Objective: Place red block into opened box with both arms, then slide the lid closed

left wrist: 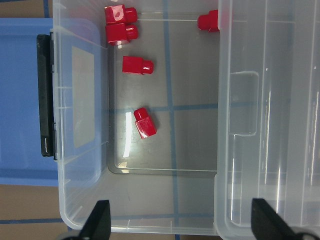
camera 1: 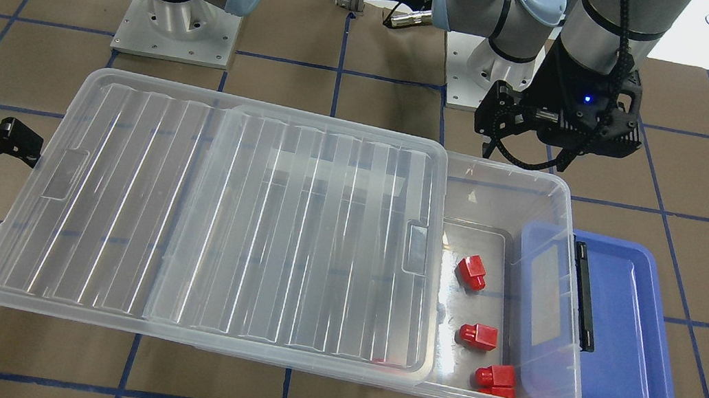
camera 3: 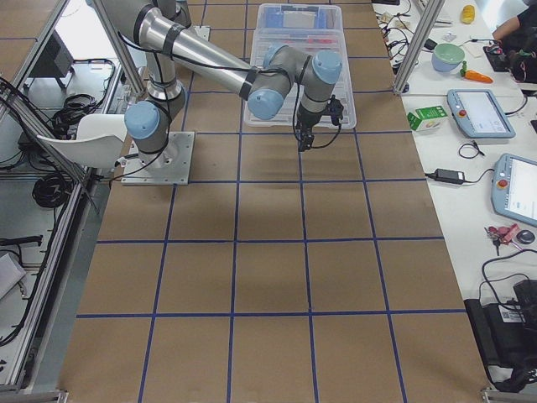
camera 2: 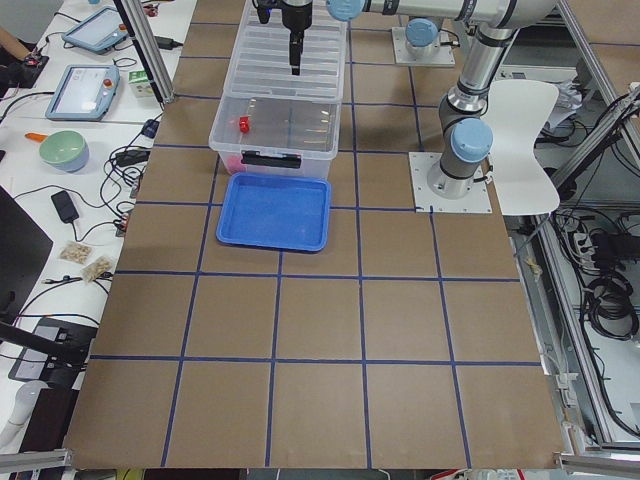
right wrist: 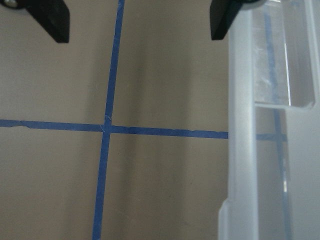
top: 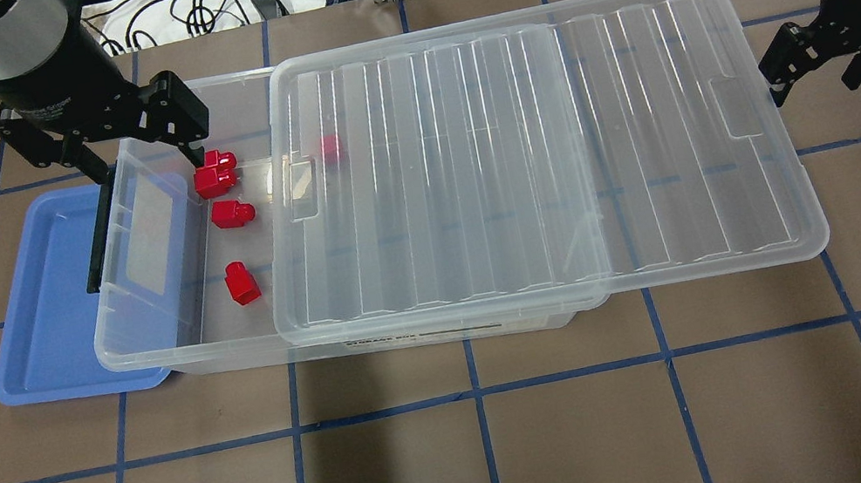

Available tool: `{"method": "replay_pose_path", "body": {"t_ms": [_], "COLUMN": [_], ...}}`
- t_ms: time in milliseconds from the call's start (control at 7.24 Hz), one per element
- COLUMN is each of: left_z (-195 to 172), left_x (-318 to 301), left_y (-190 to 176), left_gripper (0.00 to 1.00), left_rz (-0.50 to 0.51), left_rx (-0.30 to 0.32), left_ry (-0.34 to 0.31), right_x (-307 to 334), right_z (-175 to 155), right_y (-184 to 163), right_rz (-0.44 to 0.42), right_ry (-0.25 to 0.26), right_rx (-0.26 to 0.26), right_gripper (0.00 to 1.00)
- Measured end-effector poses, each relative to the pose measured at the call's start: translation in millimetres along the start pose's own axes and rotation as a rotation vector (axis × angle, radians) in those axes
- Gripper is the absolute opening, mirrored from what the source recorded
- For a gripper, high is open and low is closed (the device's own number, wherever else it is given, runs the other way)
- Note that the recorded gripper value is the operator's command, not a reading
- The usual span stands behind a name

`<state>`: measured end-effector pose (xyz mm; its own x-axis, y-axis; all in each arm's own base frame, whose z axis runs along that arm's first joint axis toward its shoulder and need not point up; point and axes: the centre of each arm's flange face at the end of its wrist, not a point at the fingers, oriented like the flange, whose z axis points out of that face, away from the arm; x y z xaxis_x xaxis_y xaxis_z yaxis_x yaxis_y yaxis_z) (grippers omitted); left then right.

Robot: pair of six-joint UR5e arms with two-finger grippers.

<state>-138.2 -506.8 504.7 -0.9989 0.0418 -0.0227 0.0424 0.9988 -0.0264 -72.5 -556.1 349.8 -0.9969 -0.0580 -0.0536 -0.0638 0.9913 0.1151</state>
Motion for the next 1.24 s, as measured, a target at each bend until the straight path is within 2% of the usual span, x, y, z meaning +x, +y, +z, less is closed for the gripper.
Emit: {"method": "replay_pose_path", "body": {"t_ms": [691,1243], "left_z": [0.8,-0.8], "left_x": [0.0,0.0], "left_y": [-0.5,0.5], "left_gripper": [1.00,1.00], "left_rz": [0.000,0.000], "left_rx": [-0.002,0.001], "left_ry": [0.000,0.000], "right_x": [-75.3,-140.7], "right_z": [-2.1,2.3], "right_y": [-15.1,-16.2], "right_rz": [-0.063,-0.028], "right_ry": [0.032,0.038], "right_rx": [0.047,0.048], "right_gripper": [1.00,1.00]}}
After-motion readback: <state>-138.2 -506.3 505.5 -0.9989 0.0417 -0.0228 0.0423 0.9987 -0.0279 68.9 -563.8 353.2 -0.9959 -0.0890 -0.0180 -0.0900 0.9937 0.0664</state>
